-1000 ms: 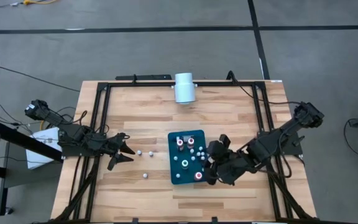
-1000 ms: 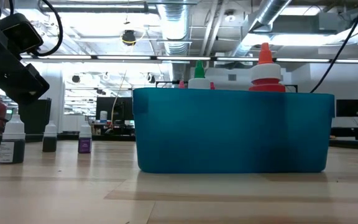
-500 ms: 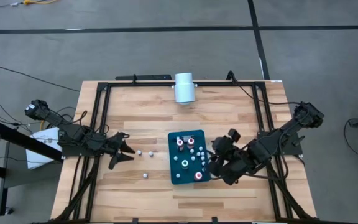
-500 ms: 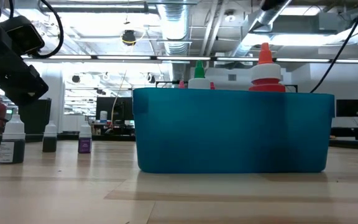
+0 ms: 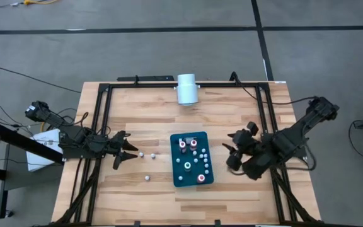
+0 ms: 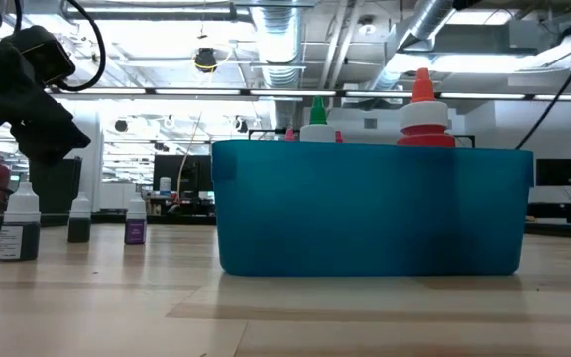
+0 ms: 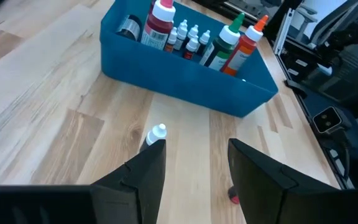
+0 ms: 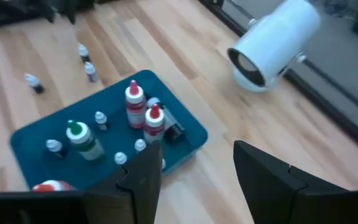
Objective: Pick & Place food coloring
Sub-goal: Put the small green food coloring bottle into the blue bin
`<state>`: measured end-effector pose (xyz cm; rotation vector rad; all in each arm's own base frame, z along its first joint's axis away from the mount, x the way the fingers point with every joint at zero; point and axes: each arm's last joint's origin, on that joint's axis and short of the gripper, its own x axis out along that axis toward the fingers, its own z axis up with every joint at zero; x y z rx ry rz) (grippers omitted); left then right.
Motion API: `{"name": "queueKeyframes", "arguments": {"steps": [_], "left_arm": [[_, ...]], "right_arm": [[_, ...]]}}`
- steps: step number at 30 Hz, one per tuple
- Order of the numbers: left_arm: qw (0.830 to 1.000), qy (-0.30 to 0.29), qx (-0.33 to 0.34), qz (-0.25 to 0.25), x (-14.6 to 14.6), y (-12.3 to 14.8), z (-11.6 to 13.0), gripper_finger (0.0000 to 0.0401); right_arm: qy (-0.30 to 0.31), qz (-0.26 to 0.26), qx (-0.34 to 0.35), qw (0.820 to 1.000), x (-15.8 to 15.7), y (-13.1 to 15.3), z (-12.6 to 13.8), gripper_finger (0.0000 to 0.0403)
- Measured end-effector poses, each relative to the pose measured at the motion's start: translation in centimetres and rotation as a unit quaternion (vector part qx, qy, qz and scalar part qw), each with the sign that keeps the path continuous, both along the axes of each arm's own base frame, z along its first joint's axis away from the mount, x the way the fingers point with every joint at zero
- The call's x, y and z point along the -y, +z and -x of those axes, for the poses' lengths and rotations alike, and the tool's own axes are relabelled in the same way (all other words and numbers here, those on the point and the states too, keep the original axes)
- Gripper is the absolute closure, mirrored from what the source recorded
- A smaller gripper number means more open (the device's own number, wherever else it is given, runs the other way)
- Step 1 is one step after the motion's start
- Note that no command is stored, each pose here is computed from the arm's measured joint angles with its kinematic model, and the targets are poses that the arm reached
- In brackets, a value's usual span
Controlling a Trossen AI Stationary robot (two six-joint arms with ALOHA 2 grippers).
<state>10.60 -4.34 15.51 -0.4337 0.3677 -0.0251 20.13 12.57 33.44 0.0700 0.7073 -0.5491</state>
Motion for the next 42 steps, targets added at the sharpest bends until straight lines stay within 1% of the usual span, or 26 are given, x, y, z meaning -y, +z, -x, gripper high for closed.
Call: {"name": "queueKeyframes", "arguments": {"steps": [4, 9, 13, 16, 20, 23, 28, 31, 42], "left_arm": [[1.0, 0.0, 0.0, 0.0, 0.0, 0.0, 0.0, 0.0236], [1.0, 0.002, 0.001, -0.001, 0.0, 0.0, 0.0, 0.0236], [1.0, 0.002, 0.001, 0.0, 0.0, 0.0, 0.0, 0.0236], [1.0, 0.004, 0.001, 0.006, 0.0, 0.0, 0.0, 0.0236], [0.999, 0.017, -0.002, 0.039, 0.0, 0.0, 0.0, 0.0236], [0.999, 0.024, -0.006, 0.044, 0.0, 0.0, 0.0, 0.0236], [0.998, 0.051, -0.033, 0.017, -0.3, -0.7, 0.2, 0.0236], [0.997, 0.063, -0.045, 0.012, -0.5, -0.9, 0.4, 0.0236], [0.997, 0.049, -0.052, -0.014, -0.4, -1.0, 0.4, 0.0236]], "right_arm": [[0.019, -0.029, 0.041, 0.999, 1.1, -0.6, 1.8, 0.0215], [0.053, -0.052, 0.087, 0.993, 1.9, -2.0, 2.8, 0.0214], [0.06, -0.08, 0.13, 0.987, 2.3, -3.9, 3.3, 0.0217], [0.068, -0.096, 0.148, 0.982, 2.3, -5.1, 3.3, 0.0218], [0.069, -0.108, 0.167, 0.978, 2.1, -6.1, 3.1, 0.0216], [0.068, -0.109, 0.17, 0.977, 2.0, -6.5, 2.9, 0.0215], [0.068, -0.104, 0.162, 0.979, 1.7, -7.0, 2.6, 0.0218], [0.065, -0.105, 0.161, 0.979, 1.6, -7.1, 2.4, 0.0218], [0.06, -0.111, 0.163, 0.978, 1.6, -7.2, 2.4, 0.0219]]}}
